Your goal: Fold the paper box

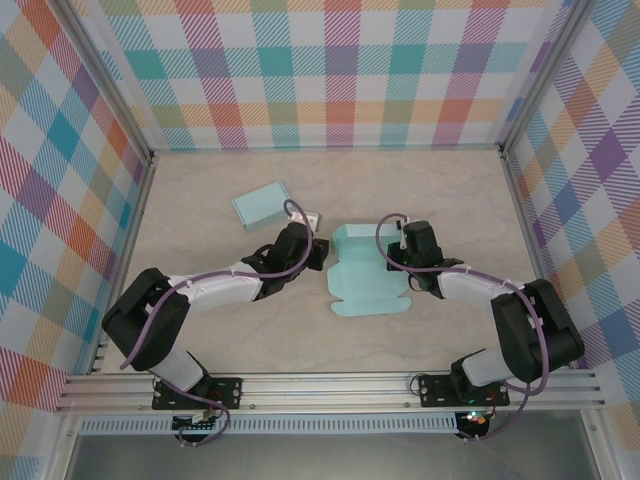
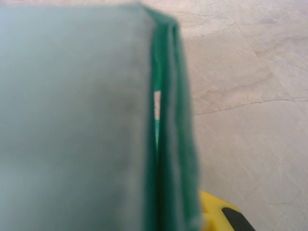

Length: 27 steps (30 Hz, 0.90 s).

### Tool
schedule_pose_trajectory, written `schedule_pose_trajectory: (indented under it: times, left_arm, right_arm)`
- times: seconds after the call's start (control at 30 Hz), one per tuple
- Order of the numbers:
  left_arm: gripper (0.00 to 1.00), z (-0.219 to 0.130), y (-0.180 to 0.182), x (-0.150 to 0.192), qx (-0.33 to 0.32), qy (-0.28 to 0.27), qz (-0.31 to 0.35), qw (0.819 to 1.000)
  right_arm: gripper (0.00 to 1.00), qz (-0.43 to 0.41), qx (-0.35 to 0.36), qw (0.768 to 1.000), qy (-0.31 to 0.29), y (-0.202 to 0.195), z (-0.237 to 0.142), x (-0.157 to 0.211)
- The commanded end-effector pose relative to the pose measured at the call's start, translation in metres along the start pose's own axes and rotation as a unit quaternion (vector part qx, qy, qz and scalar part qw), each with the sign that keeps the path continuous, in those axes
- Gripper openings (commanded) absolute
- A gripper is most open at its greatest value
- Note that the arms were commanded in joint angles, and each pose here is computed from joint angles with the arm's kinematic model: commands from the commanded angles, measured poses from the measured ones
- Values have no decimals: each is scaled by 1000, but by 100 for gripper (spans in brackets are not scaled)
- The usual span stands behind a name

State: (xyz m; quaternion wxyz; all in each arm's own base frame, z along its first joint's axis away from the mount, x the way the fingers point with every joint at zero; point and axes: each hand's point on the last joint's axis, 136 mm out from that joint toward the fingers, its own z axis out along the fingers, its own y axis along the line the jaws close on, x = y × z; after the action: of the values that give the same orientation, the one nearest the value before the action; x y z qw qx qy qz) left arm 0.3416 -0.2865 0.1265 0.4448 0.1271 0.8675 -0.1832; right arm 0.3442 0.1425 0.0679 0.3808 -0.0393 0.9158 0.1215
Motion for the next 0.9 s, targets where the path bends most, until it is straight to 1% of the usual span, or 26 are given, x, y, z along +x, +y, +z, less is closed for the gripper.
schedule_pose_trajectory:
  times: [0.0,0.23,0.33,0.47,0.67,0.77,0.87]
  left_arm:
    - [29,-2,-28,-4,44,-4,24,999]
    - [30,-4,-46,6,84,4,50,995]
    - [33,-4,-59,3,110,-1,69,991]
    - [34,-8,-69,1,127,-5,90,988]
    - [36,-14,-59,13,110,14,123,986]
    - [38,-17,-53,19,101,23,150,983]
    - [38,-13,-45,19,76,26,173,982]
  right_arm:
    - [0,-1,-13,1000,-13,7,-1,-9]
    - [0,-1,-14,1000,-13,7,-1,-8]
    - [0,-1,-14,1000,-13,7,-1,-8]
    - [0,-1,-11,1000,-14,7,-1,-9]
    - [0,0,-12,1000,-14,7,-1,-9]
    - [0,1,-12,1000,-13,7,-1,-8]
    - [0,1,-13,1000,-14,7,-1,-9]
